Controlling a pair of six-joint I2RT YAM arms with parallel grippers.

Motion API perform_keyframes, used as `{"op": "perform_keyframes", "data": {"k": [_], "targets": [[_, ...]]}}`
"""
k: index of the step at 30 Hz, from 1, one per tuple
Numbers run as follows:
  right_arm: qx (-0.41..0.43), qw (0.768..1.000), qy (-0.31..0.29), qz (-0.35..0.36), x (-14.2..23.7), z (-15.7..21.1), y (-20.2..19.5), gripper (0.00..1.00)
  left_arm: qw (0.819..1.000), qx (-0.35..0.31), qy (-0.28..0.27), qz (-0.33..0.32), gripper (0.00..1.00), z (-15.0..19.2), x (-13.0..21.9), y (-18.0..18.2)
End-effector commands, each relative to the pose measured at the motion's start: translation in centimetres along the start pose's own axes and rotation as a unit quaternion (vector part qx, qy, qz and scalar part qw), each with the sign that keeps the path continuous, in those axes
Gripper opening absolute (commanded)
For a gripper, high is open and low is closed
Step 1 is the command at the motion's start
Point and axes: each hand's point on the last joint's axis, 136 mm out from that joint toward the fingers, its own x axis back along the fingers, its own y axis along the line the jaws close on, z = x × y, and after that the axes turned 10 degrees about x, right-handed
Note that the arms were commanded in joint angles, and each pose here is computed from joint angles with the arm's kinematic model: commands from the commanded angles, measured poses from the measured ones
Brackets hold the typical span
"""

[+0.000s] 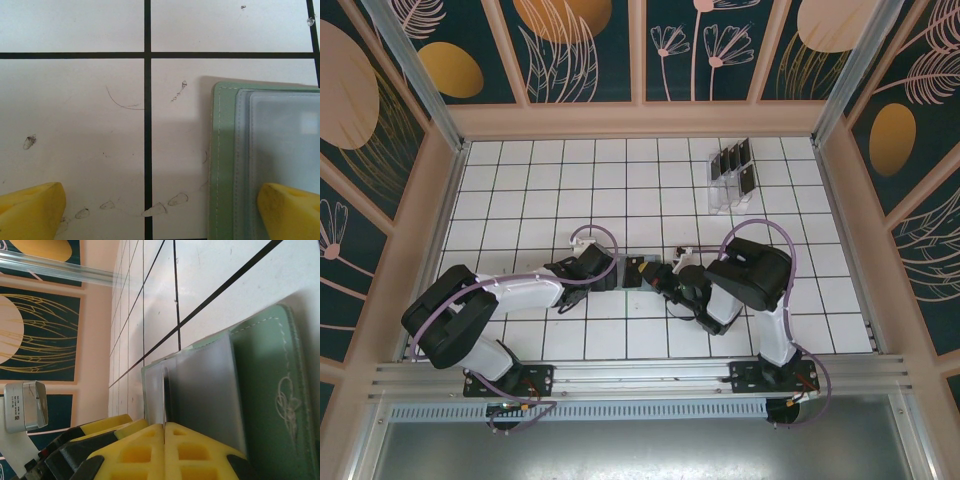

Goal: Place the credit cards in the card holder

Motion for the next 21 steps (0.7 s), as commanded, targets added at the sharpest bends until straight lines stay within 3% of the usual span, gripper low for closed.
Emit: {"op": "perform_keyframes", "data": {"k": [1,21], "targets": [[0.013,0.999,0.014,0.049,-0.01,0.77,-3.12,0.0,0.995,-0.052,0.064,-0.053,0.99,3.89,-0.5,3.35],[0.023,0.998,0.018,0.062,-0.24,0.31,-3.96,0.0,0.995,-0.052,0.064,-0.05,0.98,3.9,-0.51,3.27]]}}
